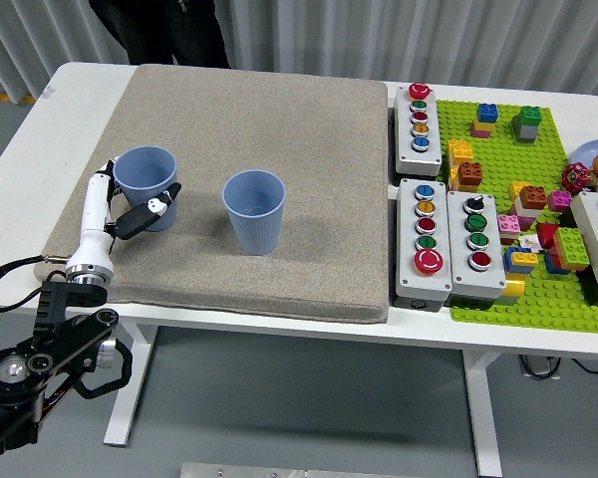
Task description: Pick cup pour cup place
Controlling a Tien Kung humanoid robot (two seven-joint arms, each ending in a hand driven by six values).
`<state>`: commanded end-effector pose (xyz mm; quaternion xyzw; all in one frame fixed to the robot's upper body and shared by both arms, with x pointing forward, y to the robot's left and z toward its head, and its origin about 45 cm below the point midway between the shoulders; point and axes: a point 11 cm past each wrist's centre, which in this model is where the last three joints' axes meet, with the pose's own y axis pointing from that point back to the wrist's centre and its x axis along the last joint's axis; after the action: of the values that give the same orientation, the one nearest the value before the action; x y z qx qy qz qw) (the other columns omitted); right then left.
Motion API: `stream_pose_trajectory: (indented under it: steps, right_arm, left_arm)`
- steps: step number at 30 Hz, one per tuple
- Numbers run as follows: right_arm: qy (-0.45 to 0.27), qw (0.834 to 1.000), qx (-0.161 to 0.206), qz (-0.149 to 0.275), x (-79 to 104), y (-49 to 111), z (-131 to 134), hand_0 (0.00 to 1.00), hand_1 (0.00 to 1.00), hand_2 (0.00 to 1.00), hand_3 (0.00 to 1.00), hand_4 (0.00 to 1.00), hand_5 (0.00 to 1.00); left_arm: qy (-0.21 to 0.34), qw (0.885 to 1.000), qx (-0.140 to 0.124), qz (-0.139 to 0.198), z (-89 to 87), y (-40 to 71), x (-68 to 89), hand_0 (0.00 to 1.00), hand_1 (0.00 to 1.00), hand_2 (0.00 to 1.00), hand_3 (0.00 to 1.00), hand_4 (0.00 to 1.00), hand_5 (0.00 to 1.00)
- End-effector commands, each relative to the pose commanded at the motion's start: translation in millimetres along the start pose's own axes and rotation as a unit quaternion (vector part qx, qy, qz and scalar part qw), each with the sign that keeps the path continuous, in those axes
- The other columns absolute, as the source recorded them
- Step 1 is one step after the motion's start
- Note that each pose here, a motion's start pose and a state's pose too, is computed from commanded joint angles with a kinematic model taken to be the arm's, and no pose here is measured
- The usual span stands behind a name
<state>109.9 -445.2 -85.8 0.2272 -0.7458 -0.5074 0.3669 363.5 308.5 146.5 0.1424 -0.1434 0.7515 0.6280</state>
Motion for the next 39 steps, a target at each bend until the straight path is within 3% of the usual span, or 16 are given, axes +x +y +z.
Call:
stream_pose_trajectory:
  steps: [15, 16, 21, 22, 39]
  right_arm:
    - [-0.002, 1.0, 0.003, -0.002, -1.6, 0.8, -2.8, 0.703, 0.631, 0.556, 0.566, 0.002, 0.02]
    - [-0.002, 1.0, 0.003, -0.002, -1.8, 0.9, -3.1, 0.701, 0.631, 0.555, 0.566, 0.002, 0.018]
    - [-0.003, 1.0, 0.004, -0.002, -2.3, 1.1, -3.9, 0.701, 0.631, 0.555, 0.566, 0.002, 0.018]
    - [-0.003, 1.0, 0.004, -0.002, -2.3, 1.1, -3.8, 0.702, 0.63, 0.554, 0.566, 0.002, 0.019]
    - [-0.003, 1.0, 0.004, -0.003, -2.9, 1.3, -4.2, 0.701, 0.63, 0.554, 0.565, 0.002, 0.015]
  left_arm:
    - [-0.007, 1.0, -0.003, 0.004, 2.9, -2.2, 2.5, 0.645, 0.667, 0.787, 0.734, 0.773, 0.296]
    - [-0.008, 1.0, -0.003, 0.005, 3.3, -2.7, 2.8, 0.712, 0.732, 0.888, 0.841, 0.788, 0.312]
    - [-0.018, 1.0, 0.001, 0.005, 2.3, -3.6, 4.1, 0.712, 0.732, 0.888, 0.841, 0.788, 0.312]
    - [-0.018, 1.0, 0.001, 0.006, 2.1, -3.6, 4.3, 0.783, 0.8, 0.983, 0.966, 0.801, 0.326]
    - [-0.013, 1.0, 0.003, 0.009, -0.1, -0.9, 4.8, 0.856, 0.876, 0.986, 0.951, 0.83, 0.344]
